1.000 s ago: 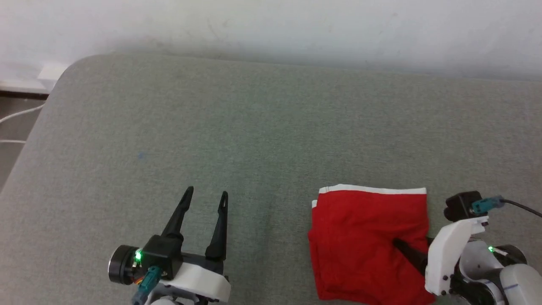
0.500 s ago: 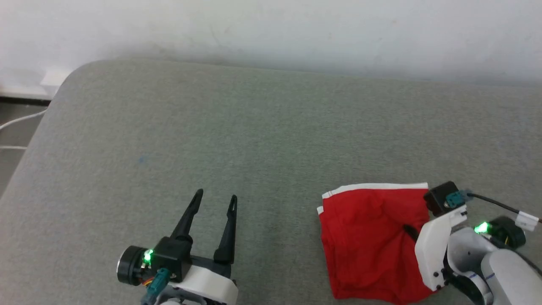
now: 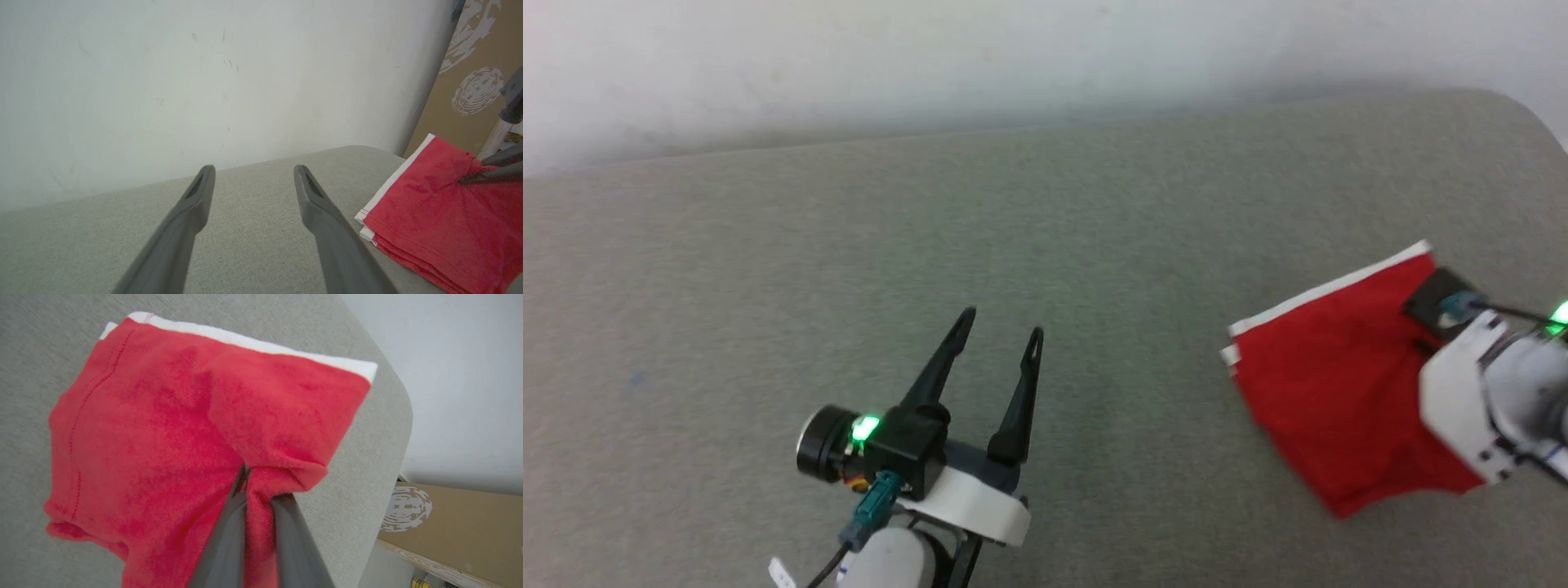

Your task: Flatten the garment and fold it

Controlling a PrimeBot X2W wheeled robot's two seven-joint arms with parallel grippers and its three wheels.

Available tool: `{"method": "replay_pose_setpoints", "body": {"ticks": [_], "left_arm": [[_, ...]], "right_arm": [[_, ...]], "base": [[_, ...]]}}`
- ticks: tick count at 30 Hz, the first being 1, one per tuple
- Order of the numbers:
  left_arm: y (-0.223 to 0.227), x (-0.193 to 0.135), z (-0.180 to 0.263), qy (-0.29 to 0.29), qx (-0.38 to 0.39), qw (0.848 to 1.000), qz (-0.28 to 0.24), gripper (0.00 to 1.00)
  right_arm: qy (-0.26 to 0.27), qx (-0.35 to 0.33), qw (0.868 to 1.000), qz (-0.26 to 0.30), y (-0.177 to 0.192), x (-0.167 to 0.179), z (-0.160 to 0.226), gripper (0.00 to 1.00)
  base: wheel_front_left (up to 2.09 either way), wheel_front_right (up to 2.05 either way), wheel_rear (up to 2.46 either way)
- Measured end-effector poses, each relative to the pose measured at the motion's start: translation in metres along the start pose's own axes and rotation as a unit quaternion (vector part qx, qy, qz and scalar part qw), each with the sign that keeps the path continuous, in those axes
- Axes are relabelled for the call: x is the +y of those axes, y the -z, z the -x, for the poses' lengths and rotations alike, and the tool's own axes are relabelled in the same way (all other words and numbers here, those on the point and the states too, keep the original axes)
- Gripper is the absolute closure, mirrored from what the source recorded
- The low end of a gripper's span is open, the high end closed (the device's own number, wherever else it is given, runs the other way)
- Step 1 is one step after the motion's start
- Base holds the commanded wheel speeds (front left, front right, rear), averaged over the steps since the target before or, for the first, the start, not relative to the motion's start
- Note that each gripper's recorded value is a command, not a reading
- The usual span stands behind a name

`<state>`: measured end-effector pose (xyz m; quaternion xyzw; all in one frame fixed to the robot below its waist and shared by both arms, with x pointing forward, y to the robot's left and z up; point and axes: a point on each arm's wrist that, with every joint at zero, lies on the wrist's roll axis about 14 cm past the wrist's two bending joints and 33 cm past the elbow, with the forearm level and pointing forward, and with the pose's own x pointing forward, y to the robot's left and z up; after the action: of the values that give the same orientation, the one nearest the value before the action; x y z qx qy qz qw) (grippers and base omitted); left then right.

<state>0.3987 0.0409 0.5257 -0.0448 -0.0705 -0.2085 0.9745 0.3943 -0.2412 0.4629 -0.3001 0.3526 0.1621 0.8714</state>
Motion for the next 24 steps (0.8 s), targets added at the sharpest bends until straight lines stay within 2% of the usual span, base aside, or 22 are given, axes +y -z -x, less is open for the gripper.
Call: {"method": "replay_pose_setpoints", "body": {"ticks": [4, 9, 15, 20, 24], "left_arm": [[0.007, -0.016, -0.025, 0.033, -0.002, 0.999, 0.011, 0.00], [0.023, -0.026, -0.052, 0.060, 0.000, 0.998, 0.019, 0.00], [0.055, -0.026, -0.072, 0.076, 0.020, 0.996, 0.033, 0.00], [0.075, -0.019, -0.082, 0.071, 0.029, 0.996, 0.048, 0.00], [0.090, -0.010, -0.084, 0.061, 0.040, 0.996, 0.055, 0.00]], "right_arm": [[0.047, 0.015, 0.999, 0.008, 0.023, -0.045, 0.006, 1.00], [0.092, 0.043, 0.994, -0.028, 0.062, -0.090, 0.001, 1.00], [0.130, 0.101, 0.984, -0.062, 0.120, -0.123, -0.012, 1.00], [0.169, 0.149, 0.971, -0.081, 0.166, -0.148, -0.014, 1.00], [0.192, 0.177, 0.962, -0.079, 0.193, -0.161, -0.016, 1.00]], "base": [[0.00, 0.00, 0.00], [0.00, 0.00, 0.00], [0.00, 0.00, 0.00], [0.00, 0.00, 0.00], [0.00, 0.00, 0.00]]}}
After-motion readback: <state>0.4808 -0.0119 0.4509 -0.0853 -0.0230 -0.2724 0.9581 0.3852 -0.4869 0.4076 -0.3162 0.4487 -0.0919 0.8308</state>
